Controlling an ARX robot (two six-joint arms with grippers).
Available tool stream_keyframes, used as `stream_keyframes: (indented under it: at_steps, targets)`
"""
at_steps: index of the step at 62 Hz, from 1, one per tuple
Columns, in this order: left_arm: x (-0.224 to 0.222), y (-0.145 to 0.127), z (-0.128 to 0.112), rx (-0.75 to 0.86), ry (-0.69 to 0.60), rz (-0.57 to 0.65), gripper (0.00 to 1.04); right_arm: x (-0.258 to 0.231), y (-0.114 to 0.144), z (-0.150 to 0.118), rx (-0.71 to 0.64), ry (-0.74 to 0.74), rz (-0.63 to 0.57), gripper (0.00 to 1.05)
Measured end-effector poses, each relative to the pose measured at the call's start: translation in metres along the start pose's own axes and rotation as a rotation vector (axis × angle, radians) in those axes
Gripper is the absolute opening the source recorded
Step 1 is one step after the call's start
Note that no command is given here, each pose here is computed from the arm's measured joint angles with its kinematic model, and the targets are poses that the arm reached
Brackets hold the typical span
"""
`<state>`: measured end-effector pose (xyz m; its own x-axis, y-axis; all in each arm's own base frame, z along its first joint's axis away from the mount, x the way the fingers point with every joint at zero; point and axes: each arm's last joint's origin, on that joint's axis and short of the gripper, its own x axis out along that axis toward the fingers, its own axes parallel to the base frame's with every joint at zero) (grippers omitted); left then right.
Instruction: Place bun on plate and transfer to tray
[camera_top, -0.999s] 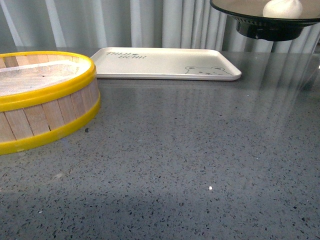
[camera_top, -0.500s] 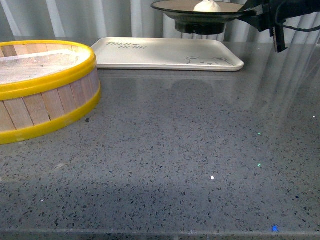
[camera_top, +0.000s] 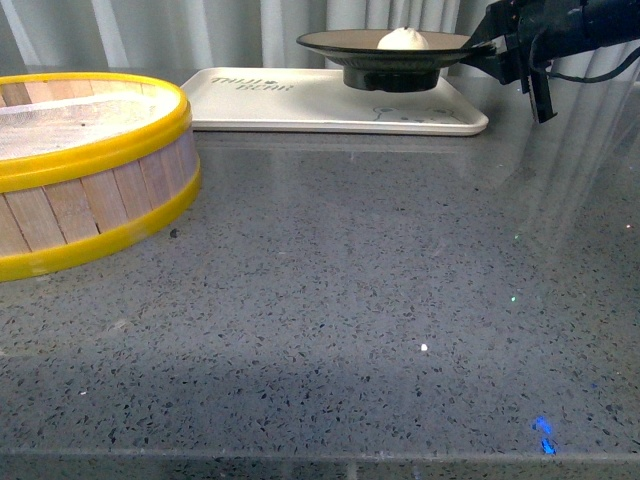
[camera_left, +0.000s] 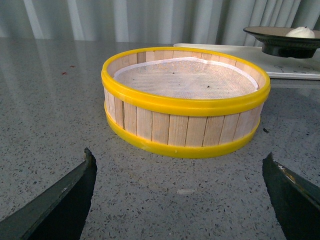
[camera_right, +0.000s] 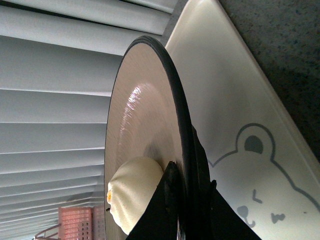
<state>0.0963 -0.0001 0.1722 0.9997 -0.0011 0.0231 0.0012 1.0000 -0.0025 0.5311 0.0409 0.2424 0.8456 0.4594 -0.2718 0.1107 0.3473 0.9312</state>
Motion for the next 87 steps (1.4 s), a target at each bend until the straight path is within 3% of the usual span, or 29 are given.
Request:
stream_keyframes:
  at_steps: [69,74,81,87]
  targets:
    - [0.000,0.000,0.000,0.000,0.000,0.000,0.98,0.000,-0.015,-0.002,0.042,0.014,-0.087,0.02]
    - [0.000,0.000,0.000,0.000,0.000,0.000,0.98,0.000,-0.016,-0.002,0.049,0.018,-0.092,0.12]
    - [0.000,0.000,0.000,0.000,0.000,0.000,0.98,0.000,-0.016,-0.002,0.049,0.019,-0.096,0.10]
    - [0.000,0.000,0.000,0.000,0.000,0.000,0.98,-0.001,-0.016,-0.002,0.050,0.018,-0.097,0.23]
